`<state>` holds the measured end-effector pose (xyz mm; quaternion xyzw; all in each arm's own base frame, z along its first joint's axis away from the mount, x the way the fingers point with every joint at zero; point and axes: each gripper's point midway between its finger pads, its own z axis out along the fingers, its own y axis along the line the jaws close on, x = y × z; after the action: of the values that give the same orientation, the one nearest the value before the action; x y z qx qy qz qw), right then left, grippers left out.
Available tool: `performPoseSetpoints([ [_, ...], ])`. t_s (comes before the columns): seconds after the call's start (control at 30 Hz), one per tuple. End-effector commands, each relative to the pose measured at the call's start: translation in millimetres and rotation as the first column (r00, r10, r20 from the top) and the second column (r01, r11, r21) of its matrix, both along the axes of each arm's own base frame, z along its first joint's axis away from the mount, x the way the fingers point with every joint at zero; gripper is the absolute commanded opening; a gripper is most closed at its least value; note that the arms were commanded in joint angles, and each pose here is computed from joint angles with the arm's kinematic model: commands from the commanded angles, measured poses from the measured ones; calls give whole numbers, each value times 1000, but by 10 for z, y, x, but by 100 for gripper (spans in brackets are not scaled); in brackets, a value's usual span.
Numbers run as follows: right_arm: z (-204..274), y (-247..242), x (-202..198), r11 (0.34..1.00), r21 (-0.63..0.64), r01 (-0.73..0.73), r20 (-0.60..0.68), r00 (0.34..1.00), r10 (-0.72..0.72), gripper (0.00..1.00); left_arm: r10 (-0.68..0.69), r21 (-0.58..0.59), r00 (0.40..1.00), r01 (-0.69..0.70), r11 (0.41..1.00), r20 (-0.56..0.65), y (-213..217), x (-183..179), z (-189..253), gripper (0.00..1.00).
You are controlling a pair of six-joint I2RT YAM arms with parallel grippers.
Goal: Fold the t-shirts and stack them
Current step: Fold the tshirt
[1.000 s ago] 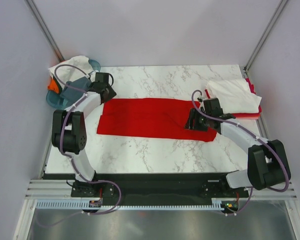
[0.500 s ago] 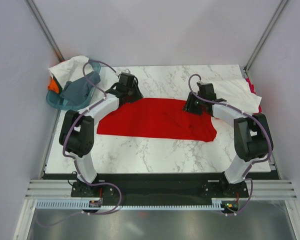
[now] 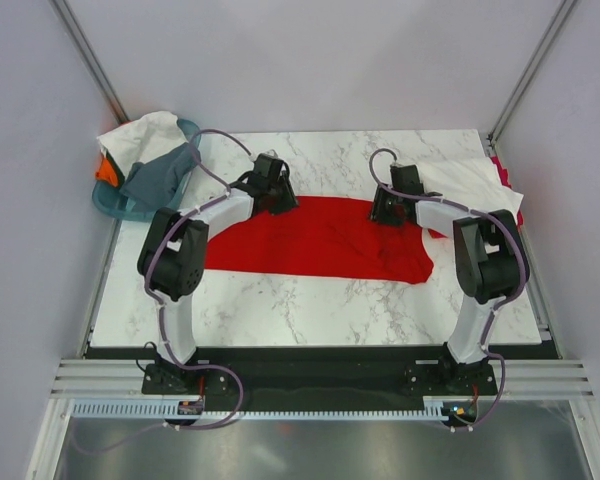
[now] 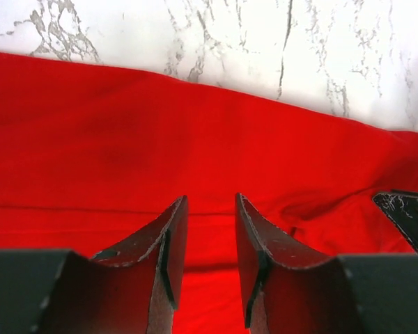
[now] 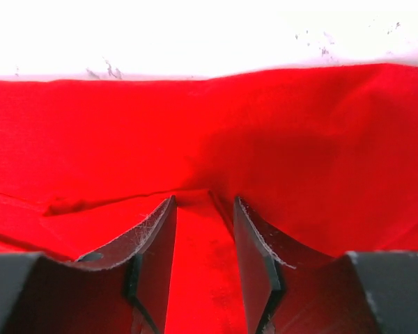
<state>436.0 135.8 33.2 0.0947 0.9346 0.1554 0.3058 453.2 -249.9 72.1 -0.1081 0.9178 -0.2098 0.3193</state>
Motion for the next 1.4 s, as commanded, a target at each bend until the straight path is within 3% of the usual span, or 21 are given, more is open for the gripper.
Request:
performPoseSetpoints([
  [0.0, 94, 21, 158, 1000, -2, -15, 51, 999, 15, 46, -31, -25, 999, 31, 999, 28, -99, 107, 50, 40],
  [0.07, 72, 32, 159, 1000, 3, -18, 45, 999, 18, 36, -37, -30, 999, 38, 999, 13, -116, 91, -2, 40],
  [0.1, 77, 47, 156, 1000, 11, -28, 45, 999, 27, 27, -43, -31, 999, 43, 999, 2, -124, 77, -49, 40],
  [0.23, 141, 117, 114, 998, 45, -53, 49, 998, 51, 15, -41, -19, 999, 40, 999, -20, -106, 51, -169, 40],
  [0.53, 368, 324, -109, 983, 130, -133, 59, 990, 126, 4, -37, 18, 998, 38, 999, -43, -60, 49, -297, 39],
  [0.9, 432, 1015, -875, 873, 380, -308, 27, 946, 322, 5, -39, 17, 999, 40, 999, -25, -67, 79, -208, 39],
  [1.07, 539, 1258, -1166, 814, 482, -323, 28, 935, 354, 11, -43, 11, 999, 43, 999, -14, -76, 87, -143, 39],
  [1.17, 654, 1368, -1296, 774, 540, -331, 24, 925, 379, 28, -47, 9, 999, 47, 999, -5, -79, 90, -97, 39],
  [1.2, 731, 1400, -1322, 757, 552, -350, 46, 919, 392, 48, -50, 7, 999, 50, 999, -2, -84, 89, -81, 39],
  [1.3, 868, 1350, -1322, 764, 532, -365, 74, 919, 387, 60, -54, 5, 999, 54, 999, 7, -82, 81, -29, 39],
  [1.37, 916, 1244, -1190, 811, 471, -347, 94, 934, 345, 60, -61, -7, 998, 61, 998, 20, -93, 69, 63, 39],
])
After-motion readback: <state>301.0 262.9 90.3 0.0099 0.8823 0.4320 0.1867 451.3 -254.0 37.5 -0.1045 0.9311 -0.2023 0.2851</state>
